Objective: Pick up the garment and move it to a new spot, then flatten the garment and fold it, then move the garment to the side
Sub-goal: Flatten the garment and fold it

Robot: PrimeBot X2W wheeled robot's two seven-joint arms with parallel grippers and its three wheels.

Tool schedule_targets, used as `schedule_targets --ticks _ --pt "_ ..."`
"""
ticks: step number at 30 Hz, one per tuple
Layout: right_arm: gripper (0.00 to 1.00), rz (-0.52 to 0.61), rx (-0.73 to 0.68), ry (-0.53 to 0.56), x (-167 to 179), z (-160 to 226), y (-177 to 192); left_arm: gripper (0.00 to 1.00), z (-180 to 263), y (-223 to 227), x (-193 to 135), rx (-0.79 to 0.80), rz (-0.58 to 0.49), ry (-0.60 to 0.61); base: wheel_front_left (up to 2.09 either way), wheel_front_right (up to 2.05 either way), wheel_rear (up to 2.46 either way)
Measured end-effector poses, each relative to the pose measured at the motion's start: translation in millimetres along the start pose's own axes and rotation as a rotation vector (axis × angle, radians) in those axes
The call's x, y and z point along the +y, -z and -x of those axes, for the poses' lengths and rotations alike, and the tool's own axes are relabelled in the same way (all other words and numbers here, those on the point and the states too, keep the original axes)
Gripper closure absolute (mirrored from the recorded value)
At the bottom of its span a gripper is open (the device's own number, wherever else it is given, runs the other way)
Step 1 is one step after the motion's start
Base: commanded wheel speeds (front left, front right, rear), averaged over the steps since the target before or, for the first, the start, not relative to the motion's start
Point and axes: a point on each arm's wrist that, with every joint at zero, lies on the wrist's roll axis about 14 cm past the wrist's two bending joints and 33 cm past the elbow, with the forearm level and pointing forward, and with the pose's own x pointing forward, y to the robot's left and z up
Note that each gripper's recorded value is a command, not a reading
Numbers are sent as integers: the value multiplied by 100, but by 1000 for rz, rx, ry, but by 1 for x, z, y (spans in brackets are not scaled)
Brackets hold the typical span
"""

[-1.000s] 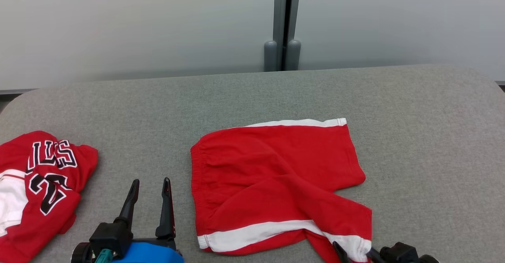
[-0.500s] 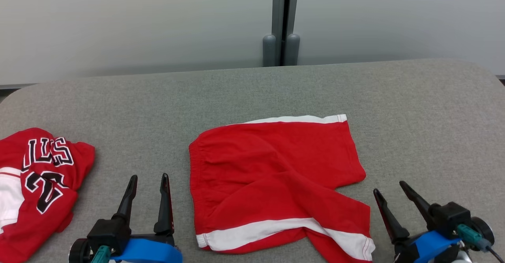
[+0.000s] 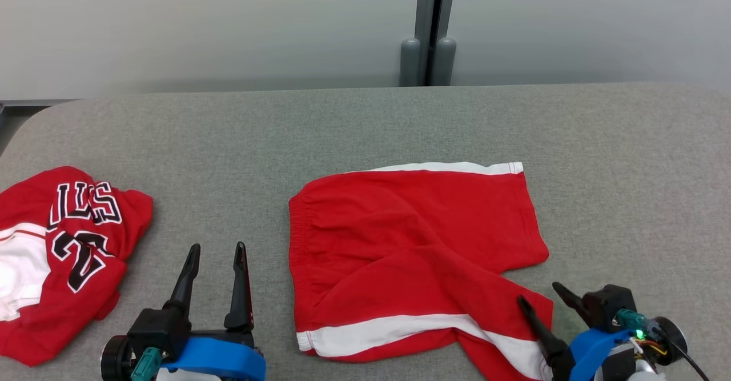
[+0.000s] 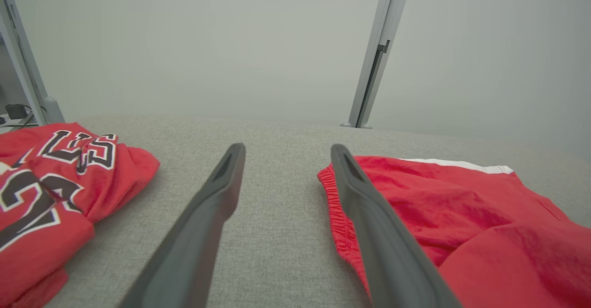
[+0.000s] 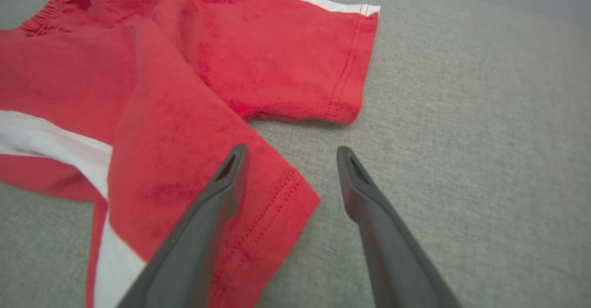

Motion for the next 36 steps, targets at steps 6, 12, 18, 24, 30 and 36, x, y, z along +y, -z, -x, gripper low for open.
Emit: schedule_targets --ticks 6,12,18,24,30,36 --pt "0 -12 116 -42 15 4 31 0 0 1 1 3 2 -4 0 0 0" --pt "29 -20 168 -70 23 3 42 0 -3 -2 0 -6 0 -2 0 0 0" --pt "100 -9 123 -87 24 -4 29 0 -3 -1 0 -2 0 -4 0 0 0" --pt "100 25 -85 -17 -9 -18 -30 0 -3 -2 -1 -5 6 -4 0 0 0" --pt "100 68 -284 45 -33 -22 -94 0 -3 -5 -2 -15 5 -1 0 0 0" --pt "100 100 -360 25 -23 -19 -114 0 -1 -9 -3 -27 7 1 0 0 0"
